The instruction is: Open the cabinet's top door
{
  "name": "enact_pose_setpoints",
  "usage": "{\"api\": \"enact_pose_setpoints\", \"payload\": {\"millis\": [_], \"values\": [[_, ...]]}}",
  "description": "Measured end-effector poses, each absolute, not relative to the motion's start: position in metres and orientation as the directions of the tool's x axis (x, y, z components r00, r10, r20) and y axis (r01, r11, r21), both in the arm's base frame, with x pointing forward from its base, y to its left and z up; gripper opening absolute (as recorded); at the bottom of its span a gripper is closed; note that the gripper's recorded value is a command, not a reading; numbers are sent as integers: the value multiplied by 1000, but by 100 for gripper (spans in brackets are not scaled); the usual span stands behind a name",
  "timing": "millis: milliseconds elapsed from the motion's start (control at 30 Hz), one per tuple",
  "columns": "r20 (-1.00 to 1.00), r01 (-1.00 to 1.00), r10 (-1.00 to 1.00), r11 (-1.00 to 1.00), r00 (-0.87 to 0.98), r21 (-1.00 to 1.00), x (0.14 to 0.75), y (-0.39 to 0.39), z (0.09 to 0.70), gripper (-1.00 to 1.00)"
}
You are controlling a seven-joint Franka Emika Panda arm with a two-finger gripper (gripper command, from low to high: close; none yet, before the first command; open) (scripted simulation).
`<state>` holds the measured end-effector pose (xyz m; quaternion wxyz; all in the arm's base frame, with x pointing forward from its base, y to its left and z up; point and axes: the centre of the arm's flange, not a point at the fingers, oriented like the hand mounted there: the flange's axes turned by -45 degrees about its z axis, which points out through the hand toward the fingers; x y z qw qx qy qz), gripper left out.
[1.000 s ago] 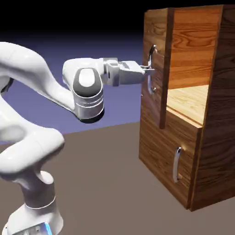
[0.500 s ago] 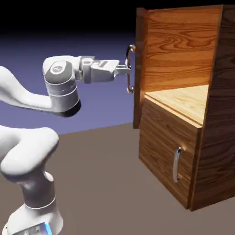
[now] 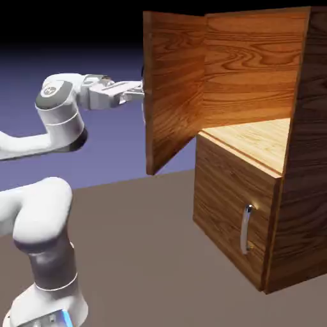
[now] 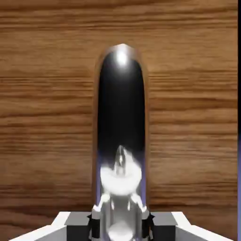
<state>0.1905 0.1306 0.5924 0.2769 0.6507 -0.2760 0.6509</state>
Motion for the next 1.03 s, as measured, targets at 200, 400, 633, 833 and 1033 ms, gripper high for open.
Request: {"api": "enact_pose_setpoints", "payload": {"millis": [200, 400, 633, 833, 1033], "values": [[1000, -804, 0, -594, 0, 0, 174, 180, 592, -100], [1000, -885, 0, -466, 0, 0, 162, 240, 592, -100], [1000, -951, 0, -308, 0, 0, 161, 309, 592, -100], [1000, -983, 0, -184, 0, 0, 167, 360, 592, -100], [1000, -998, 0, -70, 0, 0, 178, 404, 592, -100]]}}
